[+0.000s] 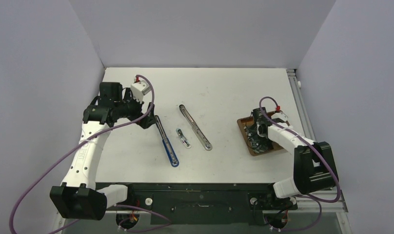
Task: Load the staples into the stapler
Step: Pick up the staple from the staple box.
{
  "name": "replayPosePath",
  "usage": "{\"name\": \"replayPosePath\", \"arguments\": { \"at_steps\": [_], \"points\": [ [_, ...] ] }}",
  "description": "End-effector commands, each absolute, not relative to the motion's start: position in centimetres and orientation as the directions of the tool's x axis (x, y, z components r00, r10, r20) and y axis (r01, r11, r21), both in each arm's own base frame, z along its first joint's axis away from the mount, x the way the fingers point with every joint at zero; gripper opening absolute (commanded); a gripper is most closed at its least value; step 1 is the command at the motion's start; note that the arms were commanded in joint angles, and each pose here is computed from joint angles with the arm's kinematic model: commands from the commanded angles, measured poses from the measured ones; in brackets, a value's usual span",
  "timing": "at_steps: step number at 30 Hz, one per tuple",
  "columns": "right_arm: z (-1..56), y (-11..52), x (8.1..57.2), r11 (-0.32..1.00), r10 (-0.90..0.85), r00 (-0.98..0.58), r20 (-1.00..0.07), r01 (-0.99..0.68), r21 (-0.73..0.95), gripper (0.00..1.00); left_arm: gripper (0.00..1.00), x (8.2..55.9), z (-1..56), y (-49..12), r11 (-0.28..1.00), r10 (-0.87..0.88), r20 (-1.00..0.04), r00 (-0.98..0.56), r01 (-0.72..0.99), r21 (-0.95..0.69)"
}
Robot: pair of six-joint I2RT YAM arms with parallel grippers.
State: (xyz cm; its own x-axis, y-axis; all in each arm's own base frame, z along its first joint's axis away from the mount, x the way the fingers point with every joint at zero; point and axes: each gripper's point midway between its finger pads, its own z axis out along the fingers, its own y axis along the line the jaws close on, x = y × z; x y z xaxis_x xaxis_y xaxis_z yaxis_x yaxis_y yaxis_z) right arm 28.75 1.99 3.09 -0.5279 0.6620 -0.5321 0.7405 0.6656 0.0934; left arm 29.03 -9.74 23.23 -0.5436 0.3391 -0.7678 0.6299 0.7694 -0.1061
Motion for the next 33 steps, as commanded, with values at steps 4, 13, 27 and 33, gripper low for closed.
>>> {"name": "replayPosePath", "arguments": {
  "at_steps": [4,13,27,33],
  "points": [
    [2.8,1.8,30.1,0.643,0.681,-0.493,-0.541,0.757,0.119,0.59,0.96,30.7,25.8,-9.7,0.795,0.285,-0.819,-0.498,0.6,-0.089],
    [2.1,1.9,29.9,0.624,0.703,-0.472,-0.533,0.768,0.143,0.47,0.96,30.7,26.0,-9.5,0.796,0.29,-0.82,-0.493,0.6,-0.079],
    [3.0,1.4,29.7,0.636,0.688,-0.47,-0.553,0.758,0.148,0.28,0.96,30.5,25.8,-9.6,0.794,0.291,-0.822,-0.49,0.602,-0.078],
    [4.1,1.1,29.4,0.644,0.676,-0.46,-0.575,0.749,0.159,0.15,0.96,30.6,25.9,-9.5,0.796,0.292,-0.825,-0.484,0.602,-0.071]
  ]
}}
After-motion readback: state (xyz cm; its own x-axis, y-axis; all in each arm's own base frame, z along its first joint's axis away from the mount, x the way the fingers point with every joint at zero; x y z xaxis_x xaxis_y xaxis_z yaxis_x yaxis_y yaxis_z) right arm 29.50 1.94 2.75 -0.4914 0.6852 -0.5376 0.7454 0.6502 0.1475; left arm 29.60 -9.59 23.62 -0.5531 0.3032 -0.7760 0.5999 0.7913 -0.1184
